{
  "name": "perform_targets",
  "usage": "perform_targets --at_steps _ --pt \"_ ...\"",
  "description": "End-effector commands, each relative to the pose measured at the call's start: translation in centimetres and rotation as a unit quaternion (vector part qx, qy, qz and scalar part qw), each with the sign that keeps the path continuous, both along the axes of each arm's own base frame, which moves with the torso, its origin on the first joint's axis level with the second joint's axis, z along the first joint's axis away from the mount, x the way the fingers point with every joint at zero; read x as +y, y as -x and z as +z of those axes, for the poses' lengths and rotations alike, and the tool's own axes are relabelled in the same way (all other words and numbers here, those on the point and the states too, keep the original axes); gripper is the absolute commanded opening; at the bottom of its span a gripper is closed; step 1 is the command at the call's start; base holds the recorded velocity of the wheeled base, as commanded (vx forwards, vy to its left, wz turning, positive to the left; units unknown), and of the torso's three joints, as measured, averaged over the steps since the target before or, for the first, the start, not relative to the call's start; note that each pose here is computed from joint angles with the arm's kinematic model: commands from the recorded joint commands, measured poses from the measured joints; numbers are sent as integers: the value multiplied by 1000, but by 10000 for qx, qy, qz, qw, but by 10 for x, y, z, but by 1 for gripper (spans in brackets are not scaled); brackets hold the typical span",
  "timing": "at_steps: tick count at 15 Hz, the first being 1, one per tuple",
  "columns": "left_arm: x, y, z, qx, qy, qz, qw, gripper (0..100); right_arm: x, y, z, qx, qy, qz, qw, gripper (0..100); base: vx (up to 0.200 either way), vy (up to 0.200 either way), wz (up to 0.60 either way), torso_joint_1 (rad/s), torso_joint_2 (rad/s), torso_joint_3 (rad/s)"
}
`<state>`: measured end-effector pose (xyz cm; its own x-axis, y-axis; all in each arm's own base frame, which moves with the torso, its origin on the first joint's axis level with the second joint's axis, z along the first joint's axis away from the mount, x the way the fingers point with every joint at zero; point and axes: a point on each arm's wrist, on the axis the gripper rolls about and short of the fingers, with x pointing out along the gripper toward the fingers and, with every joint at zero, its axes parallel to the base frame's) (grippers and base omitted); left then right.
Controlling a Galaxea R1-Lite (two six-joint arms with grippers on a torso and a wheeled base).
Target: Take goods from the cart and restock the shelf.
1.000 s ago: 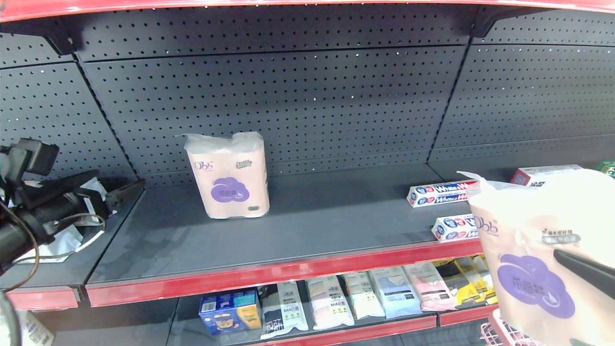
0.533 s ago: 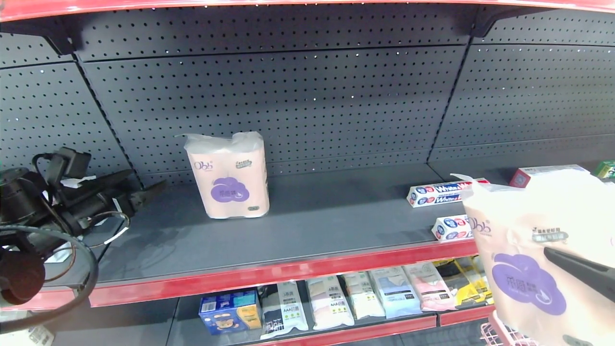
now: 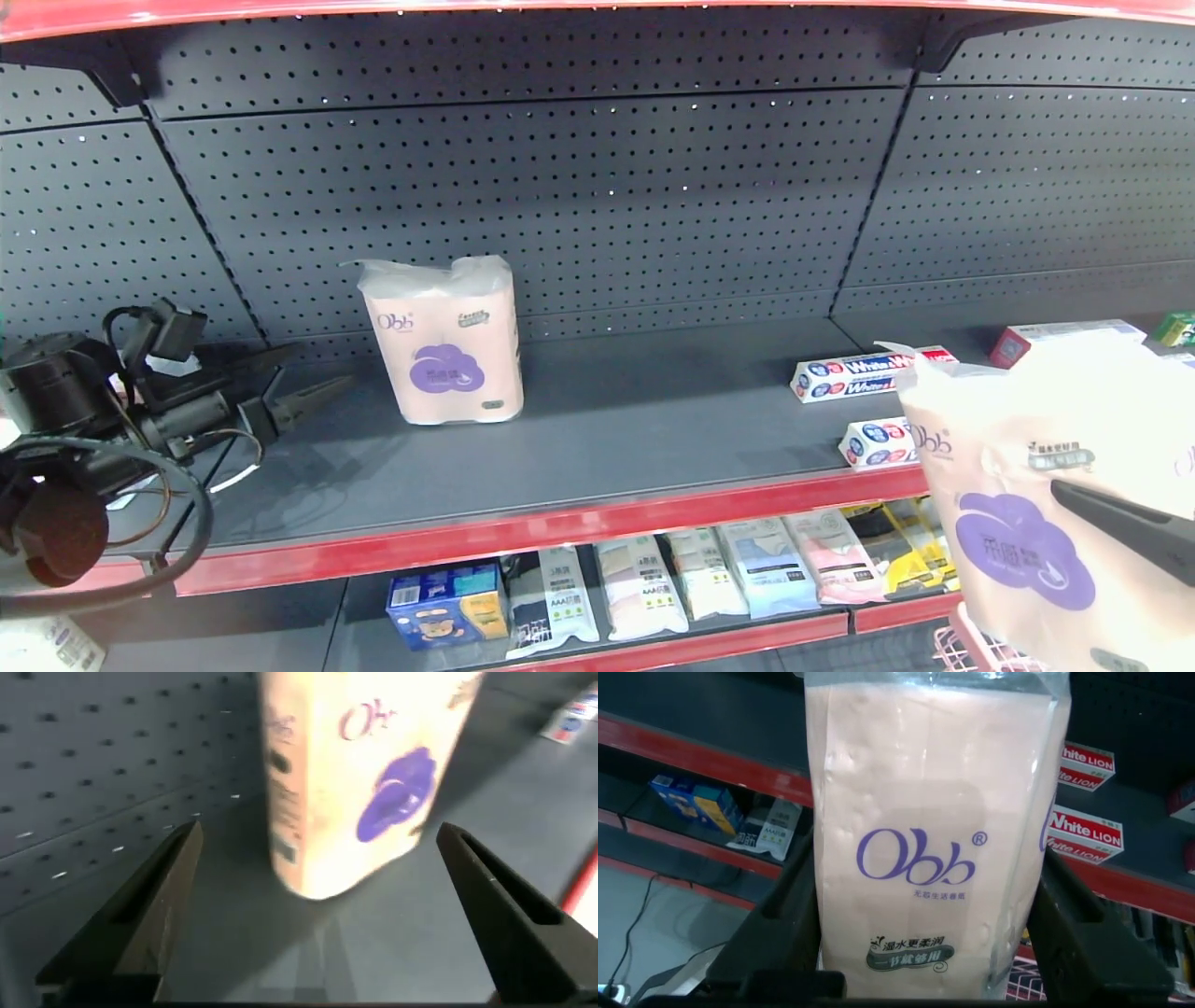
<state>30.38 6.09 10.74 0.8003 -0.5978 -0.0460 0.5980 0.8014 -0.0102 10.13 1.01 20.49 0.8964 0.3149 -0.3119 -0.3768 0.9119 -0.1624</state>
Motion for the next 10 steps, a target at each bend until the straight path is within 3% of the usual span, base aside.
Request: perform_targets --at_steps 1,4,10 --pt "0 -3 -7 111 48 -180 9998 100 0 -3 0 50 -4 -11 10000 0 0 0 0 0 0 0" --pt "5 -15 -20 129 78 -463 9988 100 -1 -3 -1 48 26 -39 10000 0 0 0 0 0 0 0" --pt "14 -38 -21 -28 48 -440 9990 100 -1 -1 -3 44 87 -26 9999 0 0 0 0 0 0 0"
